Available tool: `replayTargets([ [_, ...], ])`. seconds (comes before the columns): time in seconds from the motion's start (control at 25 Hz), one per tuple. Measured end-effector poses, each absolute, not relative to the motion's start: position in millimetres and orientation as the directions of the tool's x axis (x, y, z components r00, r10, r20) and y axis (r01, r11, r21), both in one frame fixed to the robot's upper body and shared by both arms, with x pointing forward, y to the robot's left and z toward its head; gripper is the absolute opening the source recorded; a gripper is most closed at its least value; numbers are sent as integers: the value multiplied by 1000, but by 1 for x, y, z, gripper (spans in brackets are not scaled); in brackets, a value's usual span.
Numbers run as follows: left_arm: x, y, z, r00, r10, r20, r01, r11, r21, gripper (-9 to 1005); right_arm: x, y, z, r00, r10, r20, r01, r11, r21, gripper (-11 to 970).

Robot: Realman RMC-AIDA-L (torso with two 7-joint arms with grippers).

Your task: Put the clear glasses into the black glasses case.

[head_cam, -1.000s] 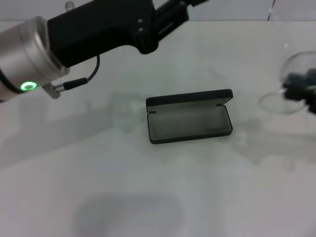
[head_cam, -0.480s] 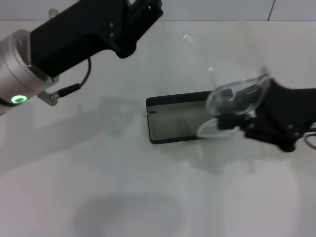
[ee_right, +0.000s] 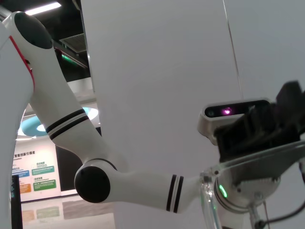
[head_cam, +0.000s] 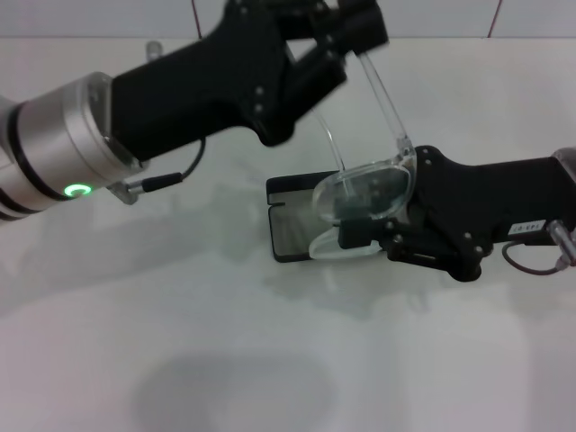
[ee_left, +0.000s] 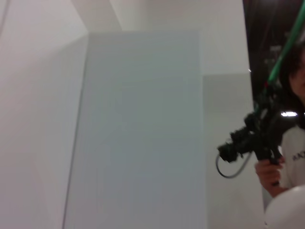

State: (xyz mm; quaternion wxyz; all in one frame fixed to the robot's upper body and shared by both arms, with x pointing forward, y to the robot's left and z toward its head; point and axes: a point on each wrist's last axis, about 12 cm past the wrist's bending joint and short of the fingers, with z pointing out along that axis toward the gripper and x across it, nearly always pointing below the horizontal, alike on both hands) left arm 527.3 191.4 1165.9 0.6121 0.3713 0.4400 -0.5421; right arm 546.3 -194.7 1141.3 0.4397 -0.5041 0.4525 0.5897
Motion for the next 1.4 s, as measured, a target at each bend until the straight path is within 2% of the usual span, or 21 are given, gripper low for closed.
replayTargets([
  [0.84,528,186,1159,-16,-238,-971,997,69,-33,127,552,-193,1147,-61,73,-996,-979,-201,45,118],
  [1.4,527,189,1164,-4,-222,-975,1000,22,-9,125,554,-194,1147,-42,69,-997,-982,-187,29,118],
])
